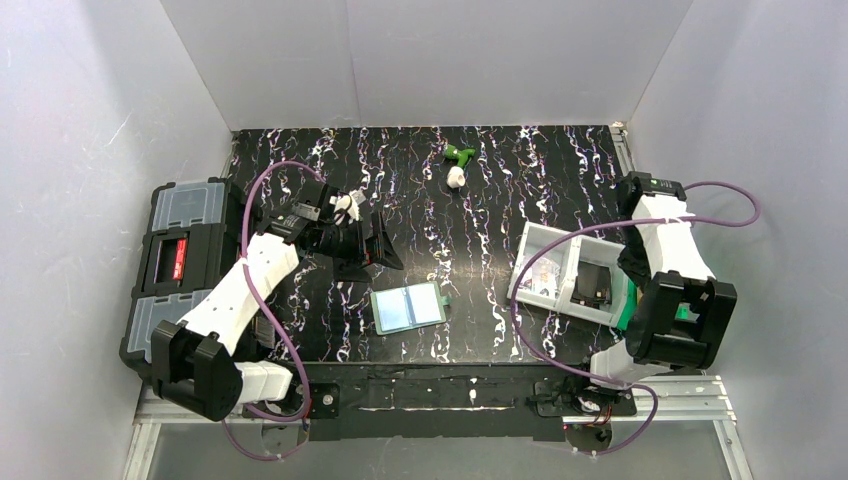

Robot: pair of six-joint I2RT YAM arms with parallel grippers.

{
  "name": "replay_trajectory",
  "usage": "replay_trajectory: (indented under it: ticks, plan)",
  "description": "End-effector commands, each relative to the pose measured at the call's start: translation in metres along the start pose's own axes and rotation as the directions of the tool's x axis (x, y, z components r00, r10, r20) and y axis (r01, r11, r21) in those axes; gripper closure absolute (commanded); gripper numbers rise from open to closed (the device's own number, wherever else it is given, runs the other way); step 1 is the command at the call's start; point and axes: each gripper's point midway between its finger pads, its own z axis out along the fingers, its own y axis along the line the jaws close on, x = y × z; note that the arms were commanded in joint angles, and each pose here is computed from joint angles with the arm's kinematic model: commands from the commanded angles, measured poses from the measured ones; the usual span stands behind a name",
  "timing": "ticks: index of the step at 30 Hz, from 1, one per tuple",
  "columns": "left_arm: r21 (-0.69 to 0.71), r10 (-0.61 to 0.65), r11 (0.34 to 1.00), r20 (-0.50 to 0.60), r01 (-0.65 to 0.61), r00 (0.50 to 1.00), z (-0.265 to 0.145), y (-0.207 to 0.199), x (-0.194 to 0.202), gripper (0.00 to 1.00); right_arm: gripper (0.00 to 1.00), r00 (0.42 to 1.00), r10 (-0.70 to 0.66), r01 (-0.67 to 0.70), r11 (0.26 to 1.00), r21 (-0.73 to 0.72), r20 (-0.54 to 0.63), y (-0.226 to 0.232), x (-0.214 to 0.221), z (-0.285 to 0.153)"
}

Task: Take the credit cards out of the card holder
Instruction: Place the credit card in the storage box.

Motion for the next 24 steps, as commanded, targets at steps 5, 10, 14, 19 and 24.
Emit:
replay_trajectory:
  ticks: [5, 10, 14, 19, 24]
  plan:
    - [0.041, 0.043, 0.998, -0.008, -0.043, 0.999, -0.012, -0.009, 0.012, 0.02, 0.99, 0.999, 0.035, -0.034, 0.998, 0.045, -0.027, -0.007, -0.02, 0.001]
    - [0.036, 0.043, 0.998, -0.015, -0.043, 0.999, -0.012, -0.006, 0.016, 0.02, 0.99, 0.997, 0.041, -0.038, 0.998, 0.054, -0.064, -0.004, -0.025, 0.005]
    - [0.027, 0.041, 0.999, -0.02, -0.041, 0.999, -0.011, -0.002, 0.019, 0.02, 0.94, 0.995, 0.039, -0.036, 0.999, 0.041, -0.088, 0.001, -0.026, 0.004]
    - [0.02, 0.035, 0.999, -0.027, -0.034, 0.999, -0.009, 0.0, 0.02, 0.02, 0.8, 0.997, 0.036, -0.04, 0.998, -0.055, -0.075, 0.011, -0.028, -0.003]
    - [0.012, 0.028, 1.0, -0.031, -0.028, 0.999, -0.007, 0.003, 0.021, 0.01, 0.64, 0.998, 0.029, -0.033, 0.997, -0.076, -0.058, 0.012, -0.031, -0.006]
